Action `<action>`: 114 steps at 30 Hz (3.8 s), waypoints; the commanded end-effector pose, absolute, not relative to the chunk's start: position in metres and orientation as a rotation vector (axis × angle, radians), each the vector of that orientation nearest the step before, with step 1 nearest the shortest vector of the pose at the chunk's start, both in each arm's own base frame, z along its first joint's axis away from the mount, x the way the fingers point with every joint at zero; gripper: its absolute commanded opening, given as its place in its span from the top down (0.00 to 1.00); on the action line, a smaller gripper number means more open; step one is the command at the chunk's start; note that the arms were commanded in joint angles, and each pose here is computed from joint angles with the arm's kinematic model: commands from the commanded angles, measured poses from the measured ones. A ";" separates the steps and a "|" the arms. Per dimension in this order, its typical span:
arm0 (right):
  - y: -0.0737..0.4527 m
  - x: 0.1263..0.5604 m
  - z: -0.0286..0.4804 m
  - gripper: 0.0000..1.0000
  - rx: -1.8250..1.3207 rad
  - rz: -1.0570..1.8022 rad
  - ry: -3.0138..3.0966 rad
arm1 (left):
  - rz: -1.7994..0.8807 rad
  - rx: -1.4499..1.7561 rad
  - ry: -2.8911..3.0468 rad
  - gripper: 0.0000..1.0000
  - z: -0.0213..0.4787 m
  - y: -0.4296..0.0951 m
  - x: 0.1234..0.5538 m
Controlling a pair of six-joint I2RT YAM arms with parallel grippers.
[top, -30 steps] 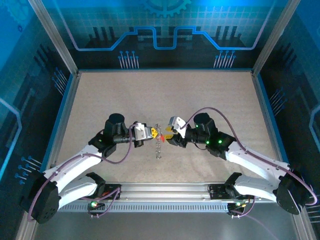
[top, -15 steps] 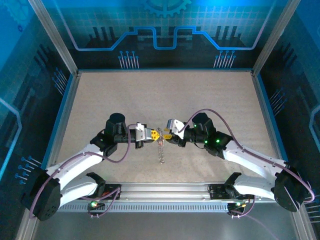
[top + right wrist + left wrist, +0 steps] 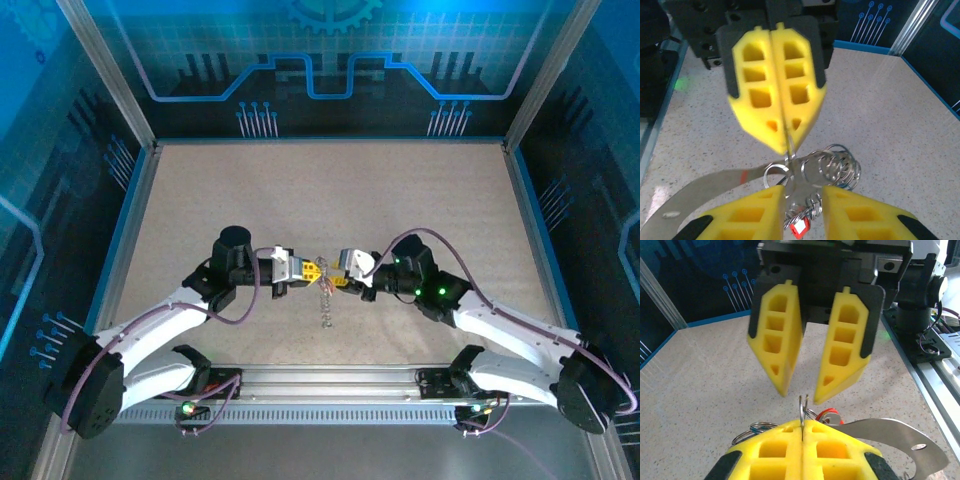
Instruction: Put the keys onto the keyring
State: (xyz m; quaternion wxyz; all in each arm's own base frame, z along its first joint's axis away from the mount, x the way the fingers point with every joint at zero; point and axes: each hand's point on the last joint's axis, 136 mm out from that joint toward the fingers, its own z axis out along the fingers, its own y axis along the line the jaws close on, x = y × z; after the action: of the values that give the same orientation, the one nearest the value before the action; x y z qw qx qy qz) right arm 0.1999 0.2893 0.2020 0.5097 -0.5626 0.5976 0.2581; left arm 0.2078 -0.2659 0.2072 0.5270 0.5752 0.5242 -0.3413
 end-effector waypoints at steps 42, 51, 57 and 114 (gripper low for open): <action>0.299 0.176 0.204 0.74 -1.470 0.625 1.332 | -0.914 1.420 1.117 1.00 0.222 -0.275 0.189; 0.303 0.180 0.206 0.82 -1.455 0.620 1.324 | -0.930 1.406 1.105 1.00 0.223 -0.276 0.189; 0.307 0.183 0.208 0.92 -1.447 0.625 1.316 | -0.942 1.410 1.109 1.00 0.221 -0.278 0.189; 0.300 0.183 0.212 0.85 -1.417 0.681 1.342 | -0.894 1.439 1.093 1.00 0.227 -0.278 0.183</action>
State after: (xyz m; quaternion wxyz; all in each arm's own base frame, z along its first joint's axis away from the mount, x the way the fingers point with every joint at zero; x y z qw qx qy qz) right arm 0.1819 0.2961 0.2010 0.4983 -0.5950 0.5715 0.2667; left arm 0.1918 -0.2757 0.2194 0.5289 0.5993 0.4887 -0.3498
